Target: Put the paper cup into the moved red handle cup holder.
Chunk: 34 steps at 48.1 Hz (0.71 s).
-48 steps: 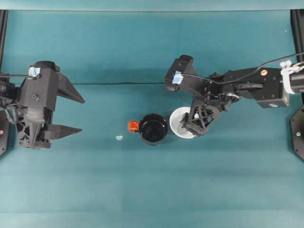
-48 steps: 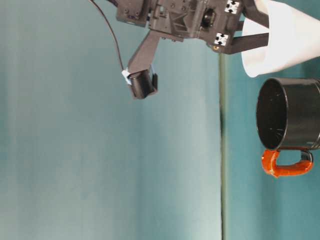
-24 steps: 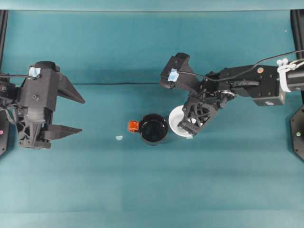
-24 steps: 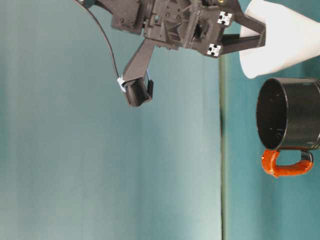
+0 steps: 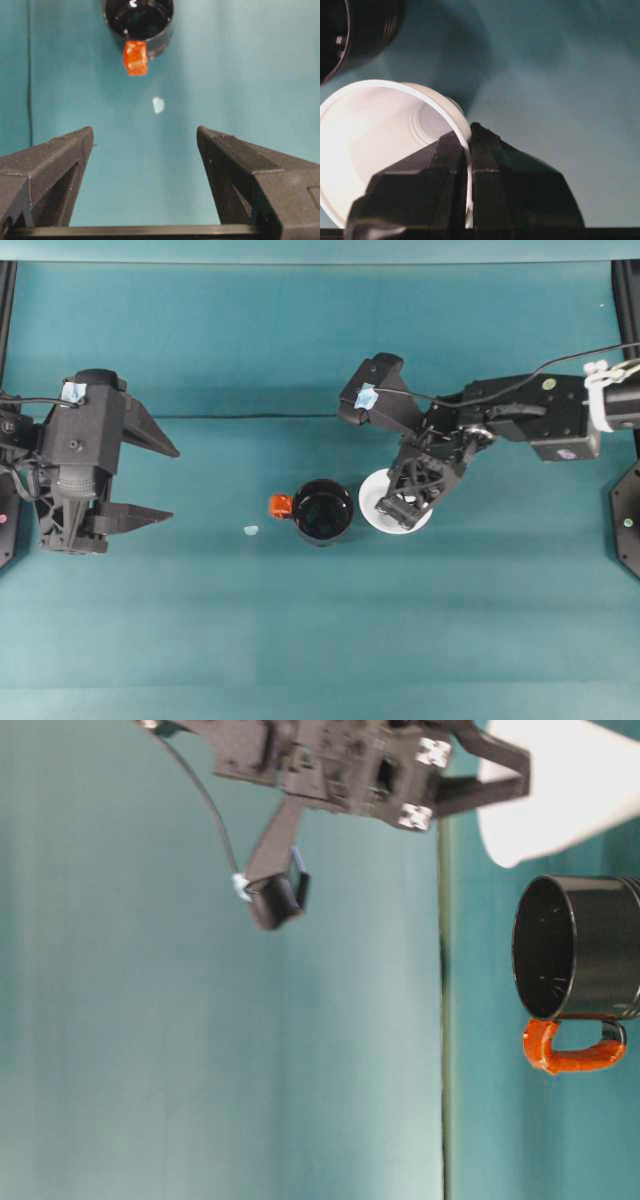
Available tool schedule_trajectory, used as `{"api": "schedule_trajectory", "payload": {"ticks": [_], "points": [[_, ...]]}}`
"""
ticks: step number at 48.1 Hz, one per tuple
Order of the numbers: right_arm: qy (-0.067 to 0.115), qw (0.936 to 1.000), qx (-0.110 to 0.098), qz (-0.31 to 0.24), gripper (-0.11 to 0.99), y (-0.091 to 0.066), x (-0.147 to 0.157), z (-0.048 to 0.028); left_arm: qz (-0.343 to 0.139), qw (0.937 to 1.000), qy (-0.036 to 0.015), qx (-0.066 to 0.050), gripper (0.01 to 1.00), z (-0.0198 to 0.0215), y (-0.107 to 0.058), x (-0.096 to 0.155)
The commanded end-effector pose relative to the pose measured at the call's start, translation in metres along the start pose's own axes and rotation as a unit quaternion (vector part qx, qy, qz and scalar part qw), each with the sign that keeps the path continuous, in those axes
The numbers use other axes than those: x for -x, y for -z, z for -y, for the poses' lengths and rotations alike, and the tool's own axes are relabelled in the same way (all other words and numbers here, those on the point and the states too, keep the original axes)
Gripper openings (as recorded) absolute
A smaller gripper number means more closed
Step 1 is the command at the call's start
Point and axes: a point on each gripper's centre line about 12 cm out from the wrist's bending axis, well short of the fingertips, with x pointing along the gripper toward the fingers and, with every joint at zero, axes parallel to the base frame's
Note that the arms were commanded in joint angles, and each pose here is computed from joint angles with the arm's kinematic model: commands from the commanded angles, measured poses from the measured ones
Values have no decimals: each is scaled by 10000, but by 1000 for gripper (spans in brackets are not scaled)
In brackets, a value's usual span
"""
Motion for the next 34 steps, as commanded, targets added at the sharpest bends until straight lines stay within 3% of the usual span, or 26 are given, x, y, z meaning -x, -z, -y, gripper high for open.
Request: {"api": "schedule_trajectory", "payload": {"ticks": [1,10,14,27,34], "points": [[-256,9983,21,526,-106,-103,544,-77,100,10000,-6,-3,899,-1,-49,28],[-383,9949,31,929,-106,-165,1219,-69,100,10000,-6,-3,899,-1,-53,26],[-382,9940,67,1018,-106,-178,1372,-74,92,10000,-6,5,898,-1,-52,21],[-403,9937,119,1038,-106,-260,1424,-142,107,9999,-15,-8,898,-4,-59,29],[-511,9899,162,1310,-106,-431,1417,-236,100,10000,-6,5,899,-1,-53,26]]}}
